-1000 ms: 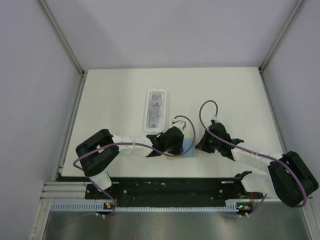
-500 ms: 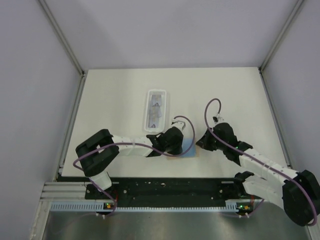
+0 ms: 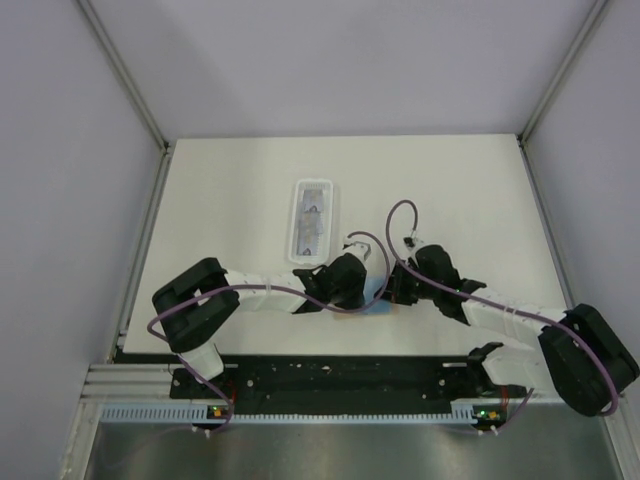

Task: Put the credit cards into the card holder
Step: Open the card holder at the center of the board.

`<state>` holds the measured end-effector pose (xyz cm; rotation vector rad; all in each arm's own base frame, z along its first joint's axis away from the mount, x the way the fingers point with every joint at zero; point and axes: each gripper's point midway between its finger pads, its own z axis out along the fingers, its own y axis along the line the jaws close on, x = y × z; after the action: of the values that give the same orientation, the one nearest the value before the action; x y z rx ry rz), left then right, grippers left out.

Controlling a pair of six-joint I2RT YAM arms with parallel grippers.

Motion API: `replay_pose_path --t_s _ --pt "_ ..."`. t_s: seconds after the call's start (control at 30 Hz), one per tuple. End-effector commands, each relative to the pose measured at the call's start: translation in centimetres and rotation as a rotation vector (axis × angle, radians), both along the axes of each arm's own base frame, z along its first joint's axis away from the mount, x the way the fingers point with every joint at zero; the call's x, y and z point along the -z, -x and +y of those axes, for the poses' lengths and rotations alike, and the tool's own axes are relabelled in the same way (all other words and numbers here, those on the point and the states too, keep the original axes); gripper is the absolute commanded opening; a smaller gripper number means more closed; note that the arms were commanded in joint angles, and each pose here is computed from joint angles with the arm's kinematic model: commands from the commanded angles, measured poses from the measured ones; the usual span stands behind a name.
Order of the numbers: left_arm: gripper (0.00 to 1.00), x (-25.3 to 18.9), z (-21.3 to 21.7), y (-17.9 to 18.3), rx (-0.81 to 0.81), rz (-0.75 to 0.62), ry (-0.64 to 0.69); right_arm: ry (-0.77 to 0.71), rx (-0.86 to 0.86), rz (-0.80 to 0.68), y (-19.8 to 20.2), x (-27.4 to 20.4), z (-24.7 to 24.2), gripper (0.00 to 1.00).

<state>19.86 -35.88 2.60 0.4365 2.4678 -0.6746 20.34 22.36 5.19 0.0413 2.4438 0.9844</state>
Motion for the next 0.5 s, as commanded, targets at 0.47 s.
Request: replay_pose_path --t_s 0.47 --pt "0.0 1.4 1.2 0.5 0.0 0.029 -0.063 0.105 0.067 0.051 -1.8 1.8 0.3 0.0"
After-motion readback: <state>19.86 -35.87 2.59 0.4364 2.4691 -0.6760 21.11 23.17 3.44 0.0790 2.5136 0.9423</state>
